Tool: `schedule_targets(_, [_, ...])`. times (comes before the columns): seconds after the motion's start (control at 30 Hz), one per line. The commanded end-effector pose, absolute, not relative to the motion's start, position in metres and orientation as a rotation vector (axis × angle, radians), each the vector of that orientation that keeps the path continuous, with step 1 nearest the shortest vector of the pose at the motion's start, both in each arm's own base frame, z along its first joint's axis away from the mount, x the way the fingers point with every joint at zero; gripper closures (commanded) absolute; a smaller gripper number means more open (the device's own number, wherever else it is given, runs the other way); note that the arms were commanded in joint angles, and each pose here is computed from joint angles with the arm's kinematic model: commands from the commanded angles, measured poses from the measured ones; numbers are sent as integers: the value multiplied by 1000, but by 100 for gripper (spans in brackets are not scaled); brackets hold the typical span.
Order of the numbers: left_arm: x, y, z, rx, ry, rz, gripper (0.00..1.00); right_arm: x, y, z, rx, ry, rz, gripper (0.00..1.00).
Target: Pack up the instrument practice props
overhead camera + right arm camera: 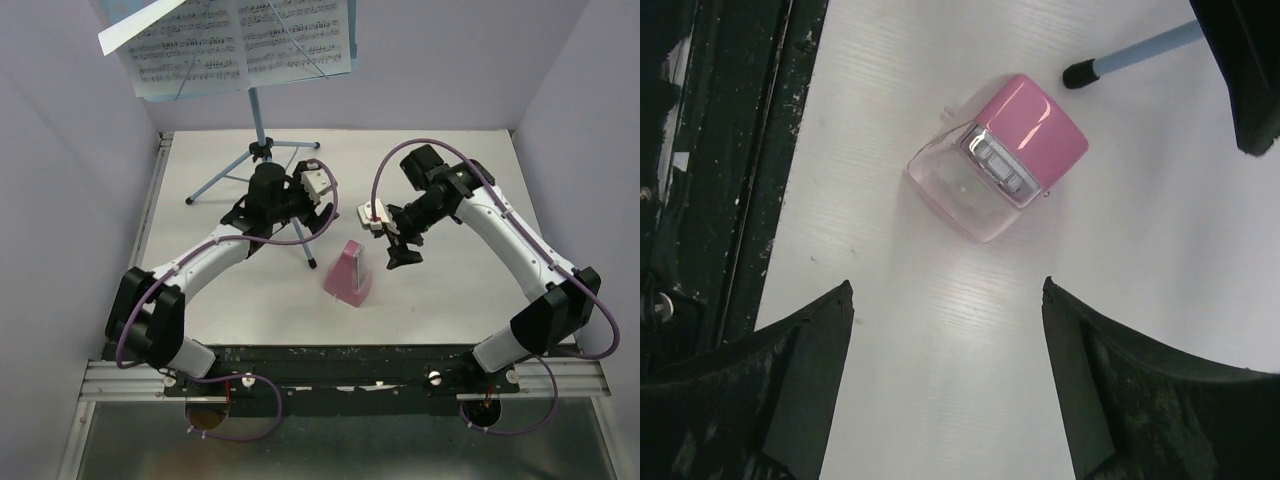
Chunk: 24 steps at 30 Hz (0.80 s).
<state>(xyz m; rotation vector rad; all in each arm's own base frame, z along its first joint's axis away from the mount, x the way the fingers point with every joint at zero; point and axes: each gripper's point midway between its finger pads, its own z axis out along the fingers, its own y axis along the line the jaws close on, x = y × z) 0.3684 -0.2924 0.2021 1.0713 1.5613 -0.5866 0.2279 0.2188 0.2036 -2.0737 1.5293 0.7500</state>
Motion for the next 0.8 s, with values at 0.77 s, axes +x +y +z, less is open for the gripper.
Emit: schedule_targets(0.77, [284, -183, 165, 1020, 1830, -472, 1, 245, 246, 209, -2534, 1161, 703, 24])
